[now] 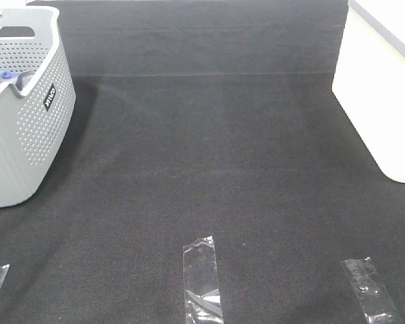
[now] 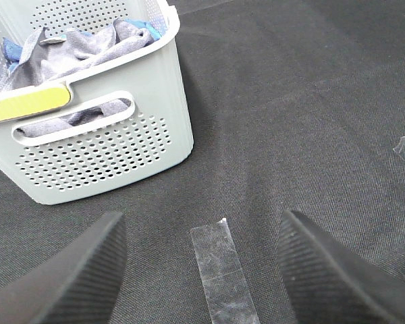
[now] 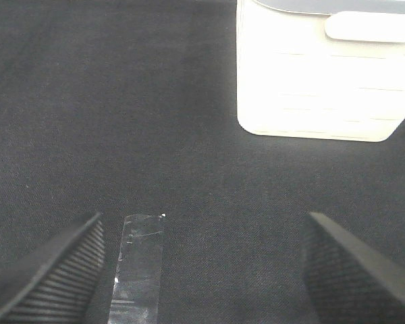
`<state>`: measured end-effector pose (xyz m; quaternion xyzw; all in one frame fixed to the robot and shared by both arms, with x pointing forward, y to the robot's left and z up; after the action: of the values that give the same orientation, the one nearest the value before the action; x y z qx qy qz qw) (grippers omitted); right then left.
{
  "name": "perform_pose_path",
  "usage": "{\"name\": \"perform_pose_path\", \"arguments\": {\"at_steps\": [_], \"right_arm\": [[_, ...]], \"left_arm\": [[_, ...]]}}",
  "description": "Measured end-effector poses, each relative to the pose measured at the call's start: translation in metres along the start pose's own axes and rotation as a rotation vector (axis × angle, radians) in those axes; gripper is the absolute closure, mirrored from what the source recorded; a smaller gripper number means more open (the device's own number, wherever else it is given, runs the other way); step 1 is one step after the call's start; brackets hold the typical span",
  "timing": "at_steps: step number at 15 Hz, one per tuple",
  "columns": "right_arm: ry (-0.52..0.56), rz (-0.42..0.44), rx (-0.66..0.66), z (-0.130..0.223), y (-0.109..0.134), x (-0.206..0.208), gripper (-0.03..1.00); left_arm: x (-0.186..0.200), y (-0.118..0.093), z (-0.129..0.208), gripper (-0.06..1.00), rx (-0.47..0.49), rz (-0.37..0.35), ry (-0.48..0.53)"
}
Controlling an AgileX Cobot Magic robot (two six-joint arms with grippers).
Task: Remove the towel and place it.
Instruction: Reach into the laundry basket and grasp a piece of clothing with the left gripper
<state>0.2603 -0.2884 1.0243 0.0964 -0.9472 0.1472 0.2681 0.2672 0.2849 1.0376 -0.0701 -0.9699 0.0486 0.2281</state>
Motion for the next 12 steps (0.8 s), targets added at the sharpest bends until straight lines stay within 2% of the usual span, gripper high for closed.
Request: {"name": "perform_pose_path", "arguments": {"at_steps": [12], "right_arm": [[0.000, 0.000, 0.000, 0.0000, 0.0000, 0.0000, 0.22]], "left_arm": [[0.0000, 0.0000, 0.0000, 0.32, 0.000, 0.000, 0.000]]}}
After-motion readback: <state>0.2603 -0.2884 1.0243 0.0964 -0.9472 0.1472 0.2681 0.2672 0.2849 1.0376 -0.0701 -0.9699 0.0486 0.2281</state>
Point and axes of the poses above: a point on each arm's last joint axis where the gripper is mounted, x pointing back along that axis away from the gripper, y along the wrist's bending axis when the last joint is at zero, z = x × y, the point moved 4 cm from there along -x, pointing out along that axis toward the gripper, and after that the axes turned 15 degrees about x, right-handed, at the moved point
